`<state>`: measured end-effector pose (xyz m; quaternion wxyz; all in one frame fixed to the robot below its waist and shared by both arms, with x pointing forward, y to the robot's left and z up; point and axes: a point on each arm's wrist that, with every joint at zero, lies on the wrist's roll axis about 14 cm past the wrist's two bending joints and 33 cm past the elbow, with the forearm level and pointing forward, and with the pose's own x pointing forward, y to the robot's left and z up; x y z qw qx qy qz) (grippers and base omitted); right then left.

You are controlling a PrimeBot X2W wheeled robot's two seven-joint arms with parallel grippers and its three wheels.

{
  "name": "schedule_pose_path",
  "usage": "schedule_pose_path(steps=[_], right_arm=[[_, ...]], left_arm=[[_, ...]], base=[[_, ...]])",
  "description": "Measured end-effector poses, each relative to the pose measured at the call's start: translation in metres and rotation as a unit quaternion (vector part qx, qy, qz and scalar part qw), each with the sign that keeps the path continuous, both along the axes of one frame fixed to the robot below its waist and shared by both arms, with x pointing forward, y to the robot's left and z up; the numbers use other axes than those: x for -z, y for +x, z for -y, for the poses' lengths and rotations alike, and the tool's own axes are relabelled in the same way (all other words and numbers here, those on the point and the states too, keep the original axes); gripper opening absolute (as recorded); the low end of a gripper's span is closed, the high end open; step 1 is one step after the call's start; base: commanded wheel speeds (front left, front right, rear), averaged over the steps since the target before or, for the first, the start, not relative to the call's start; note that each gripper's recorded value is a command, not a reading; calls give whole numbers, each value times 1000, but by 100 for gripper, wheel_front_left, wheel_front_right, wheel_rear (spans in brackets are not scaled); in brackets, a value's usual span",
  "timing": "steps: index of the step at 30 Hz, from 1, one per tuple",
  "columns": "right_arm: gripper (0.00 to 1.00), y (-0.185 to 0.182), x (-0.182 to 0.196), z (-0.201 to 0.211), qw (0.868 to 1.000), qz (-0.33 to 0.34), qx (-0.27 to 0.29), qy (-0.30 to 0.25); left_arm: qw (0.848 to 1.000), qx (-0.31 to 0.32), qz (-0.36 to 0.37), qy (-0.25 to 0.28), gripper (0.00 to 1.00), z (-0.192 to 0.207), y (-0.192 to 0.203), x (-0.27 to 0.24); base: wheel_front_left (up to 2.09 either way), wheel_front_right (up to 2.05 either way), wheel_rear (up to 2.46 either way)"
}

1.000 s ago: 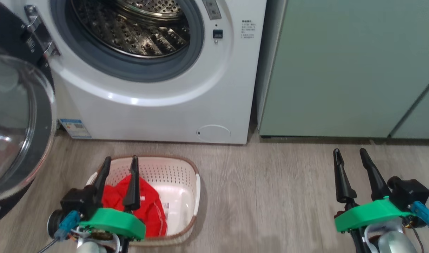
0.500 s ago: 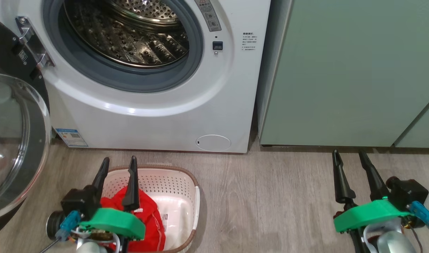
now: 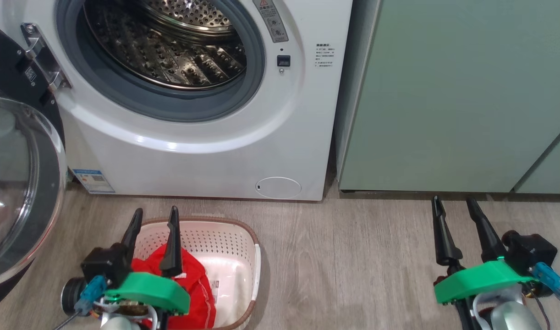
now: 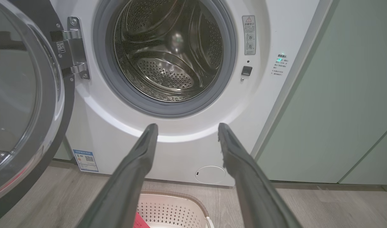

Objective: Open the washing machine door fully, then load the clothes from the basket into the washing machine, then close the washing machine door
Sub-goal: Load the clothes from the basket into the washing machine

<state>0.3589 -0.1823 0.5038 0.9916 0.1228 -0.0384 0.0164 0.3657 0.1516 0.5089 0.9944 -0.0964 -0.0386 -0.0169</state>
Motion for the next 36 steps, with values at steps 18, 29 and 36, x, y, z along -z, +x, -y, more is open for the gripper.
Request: schedule_pose_path(steps=[18, 29, 36], right_arm=[[100, 18, 28, -1, 999, -42, -2, -3], [100, 66, 71, -3, 996, -88, -8, -10], [100, 78, 110, 4, 991, -132, 0, -5]], left_arm=[[988, 2, -147, 40, 100, 4, 3, 94], [933, 52, -328, 136, 100, -4, 38, 219], [881, 87, -406, 226, 100, -28, 62, 281]], base=[[0, 0, 0], [0, 0, 0], [0, 0, 0]])
